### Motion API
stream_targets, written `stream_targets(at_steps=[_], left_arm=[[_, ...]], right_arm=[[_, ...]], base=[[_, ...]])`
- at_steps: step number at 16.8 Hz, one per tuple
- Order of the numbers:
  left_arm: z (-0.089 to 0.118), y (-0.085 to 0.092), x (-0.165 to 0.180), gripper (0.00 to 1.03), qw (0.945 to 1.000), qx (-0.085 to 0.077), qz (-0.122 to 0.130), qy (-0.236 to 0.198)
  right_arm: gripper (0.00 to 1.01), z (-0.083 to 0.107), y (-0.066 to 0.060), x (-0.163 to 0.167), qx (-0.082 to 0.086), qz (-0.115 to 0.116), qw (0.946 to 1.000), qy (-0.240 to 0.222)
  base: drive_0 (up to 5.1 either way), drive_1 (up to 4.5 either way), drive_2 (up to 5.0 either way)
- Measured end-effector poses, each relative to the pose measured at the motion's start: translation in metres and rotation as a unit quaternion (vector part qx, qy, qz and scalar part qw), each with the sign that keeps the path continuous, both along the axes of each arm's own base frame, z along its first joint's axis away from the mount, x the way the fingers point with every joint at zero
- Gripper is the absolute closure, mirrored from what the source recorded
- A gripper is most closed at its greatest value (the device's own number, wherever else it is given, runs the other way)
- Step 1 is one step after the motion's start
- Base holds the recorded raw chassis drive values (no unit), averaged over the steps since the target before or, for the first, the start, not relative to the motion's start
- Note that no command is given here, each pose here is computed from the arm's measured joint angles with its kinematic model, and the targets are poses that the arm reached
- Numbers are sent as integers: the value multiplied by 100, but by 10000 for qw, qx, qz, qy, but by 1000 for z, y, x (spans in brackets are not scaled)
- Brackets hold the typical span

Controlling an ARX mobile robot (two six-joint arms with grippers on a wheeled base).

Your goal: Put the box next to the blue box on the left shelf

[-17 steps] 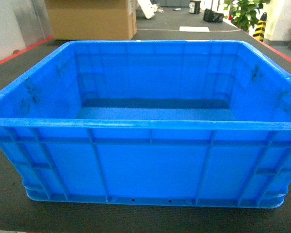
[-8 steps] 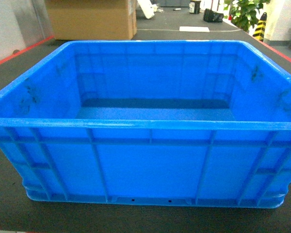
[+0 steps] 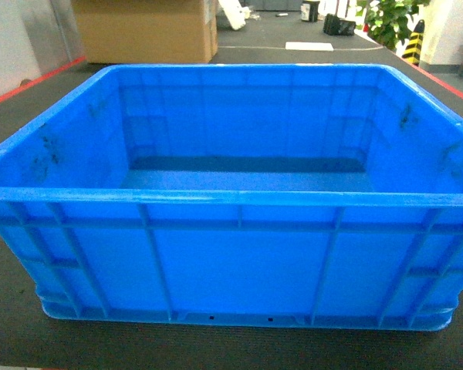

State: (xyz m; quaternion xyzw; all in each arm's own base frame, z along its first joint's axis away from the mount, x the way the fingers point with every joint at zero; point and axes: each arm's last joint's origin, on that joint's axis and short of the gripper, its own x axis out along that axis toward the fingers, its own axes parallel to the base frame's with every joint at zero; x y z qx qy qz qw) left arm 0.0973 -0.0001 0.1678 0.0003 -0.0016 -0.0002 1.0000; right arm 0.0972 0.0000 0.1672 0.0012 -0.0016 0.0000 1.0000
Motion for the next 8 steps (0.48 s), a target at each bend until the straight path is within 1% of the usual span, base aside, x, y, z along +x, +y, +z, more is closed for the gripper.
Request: stream_targets(at_steps=[8], left_arm=[[0, 0, 0, 5, 10000, 0, 0, 0]], right_arm=[[3, 0, 0, 0, 0, 2, 10000, 0]], base=[[0, 0, 0]])
